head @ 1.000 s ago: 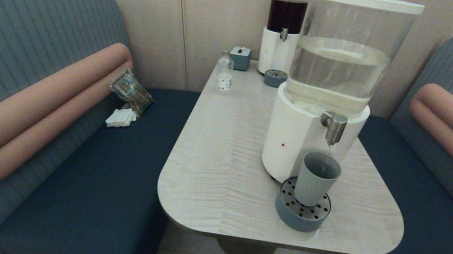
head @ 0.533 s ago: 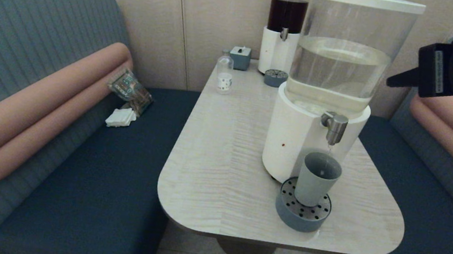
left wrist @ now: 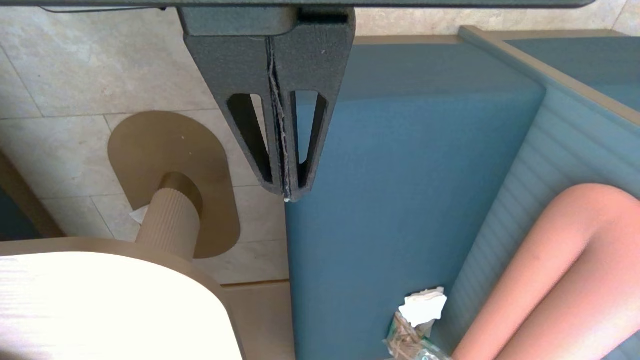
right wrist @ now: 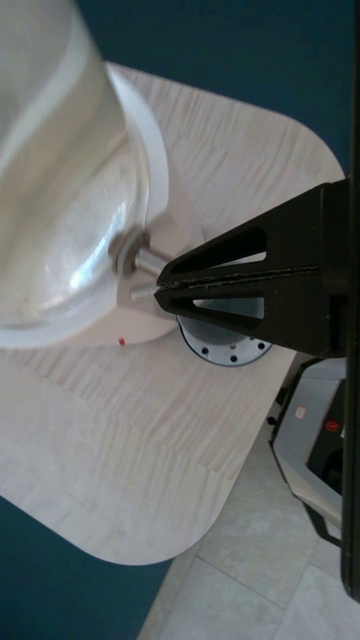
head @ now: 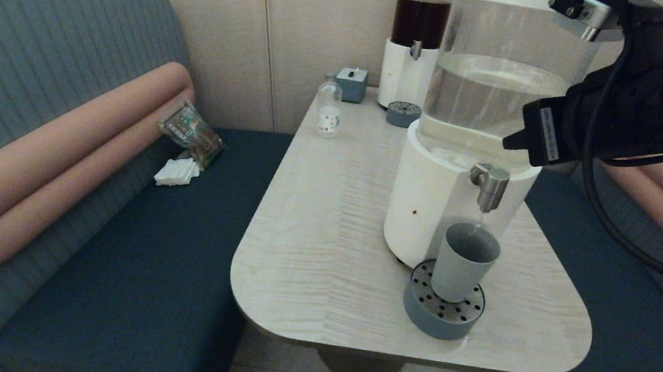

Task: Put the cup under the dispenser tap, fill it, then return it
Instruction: Turn off the faucet

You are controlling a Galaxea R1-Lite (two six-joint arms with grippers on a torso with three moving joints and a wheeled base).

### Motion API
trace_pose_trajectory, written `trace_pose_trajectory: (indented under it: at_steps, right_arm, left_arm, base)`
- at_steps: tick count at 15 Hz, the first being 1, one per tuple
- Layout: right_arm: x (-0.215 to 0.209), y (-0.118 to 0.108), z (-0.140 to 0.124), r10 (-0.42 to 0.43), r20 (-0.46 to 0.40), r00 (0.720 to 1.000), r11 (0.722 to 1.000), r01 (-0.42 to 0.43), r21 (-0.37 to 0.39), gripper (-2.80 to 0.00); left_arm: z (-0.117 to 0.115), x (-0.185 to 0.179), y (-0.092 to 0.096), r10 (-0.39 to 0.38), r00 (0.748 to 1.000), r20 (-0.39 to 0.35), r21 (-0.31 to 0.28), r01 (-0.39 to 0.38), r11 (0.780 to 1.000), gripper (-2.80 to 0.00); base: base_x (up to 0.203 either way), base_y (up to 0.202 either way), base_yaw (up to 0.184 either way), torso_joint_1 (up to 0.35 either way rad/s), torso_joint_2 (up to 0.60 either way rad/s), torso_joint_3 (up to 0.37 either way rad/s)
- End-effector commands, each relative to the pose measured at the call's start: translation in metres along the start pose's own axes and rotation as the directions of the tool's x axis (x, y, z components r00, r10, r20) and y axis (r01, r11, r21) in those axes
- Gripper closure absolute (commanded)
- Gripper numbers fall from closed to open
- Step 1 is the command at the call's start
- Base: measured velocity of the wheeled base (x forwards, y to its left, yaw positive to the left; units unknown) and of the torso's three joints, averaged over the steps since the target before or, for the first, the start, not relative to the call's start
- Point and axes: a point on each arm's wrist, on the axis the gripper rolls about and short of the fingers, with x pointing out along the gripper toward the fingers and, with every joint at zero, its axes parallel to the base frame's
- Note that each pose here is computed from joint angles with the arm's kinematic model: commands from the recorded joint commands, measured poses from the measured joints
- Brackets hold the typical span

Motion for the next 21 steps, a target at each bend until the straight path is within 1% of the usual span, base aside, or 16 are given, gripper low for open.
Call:
trace_pose_trajectory:
  at_steps: [1, 15, 18, 21]
  right_arm:
    - [0.01, 0.005, -0.003, 0.007, -0.027, 1.0, 1.0, -0.007, -0.01, 0.0]
    - [0.04, 0.015, -0.009, 0.001, -0.089, 0.996, 1.0, -0.003, -0.024, 0.0]
    - [0.046, 0.016, -0.006, -0.013, -0.055, 0.998, 1.0, 0.011, -0.023, 0.0]
    - [0.048, 0.016, -0.007, -0.019, -0.057, 0.998, 1.0, 0.018, -0.026, 0.0]
  left_arm:
    - [0.0, 0.0, 0.0, 0.0, 1.0, 0.0, 0.001, 0.0, 1.0, 0.0]
    - [0.0, 0.0, 0.0, 0.0, 1.0, 0.0, 0.0, 0.0, 1.0, 0.0]
    - [0.0, 0.0, 0.0, 0.0, 1.0, 0.0, 0.0, 0.0, 1.0, 0.0]
    - [0.0, 0.0, 0.0, 0.0, 1.0, 0.0, 0.0, 0.0, 1.0, 0.0]
  base:
    - [0.0, 0.0, 0.0, 0.0, 0.0, 0.0]
    - [0.0, 0.0, 0.0, 0.0, 0.0, 0.0]
    - [0.0, 0.0, 0.0, 0.0, 0.0, 0.0]
    - [0.0, 0.0, 0.0, 0.0, 0.0, 0.0]
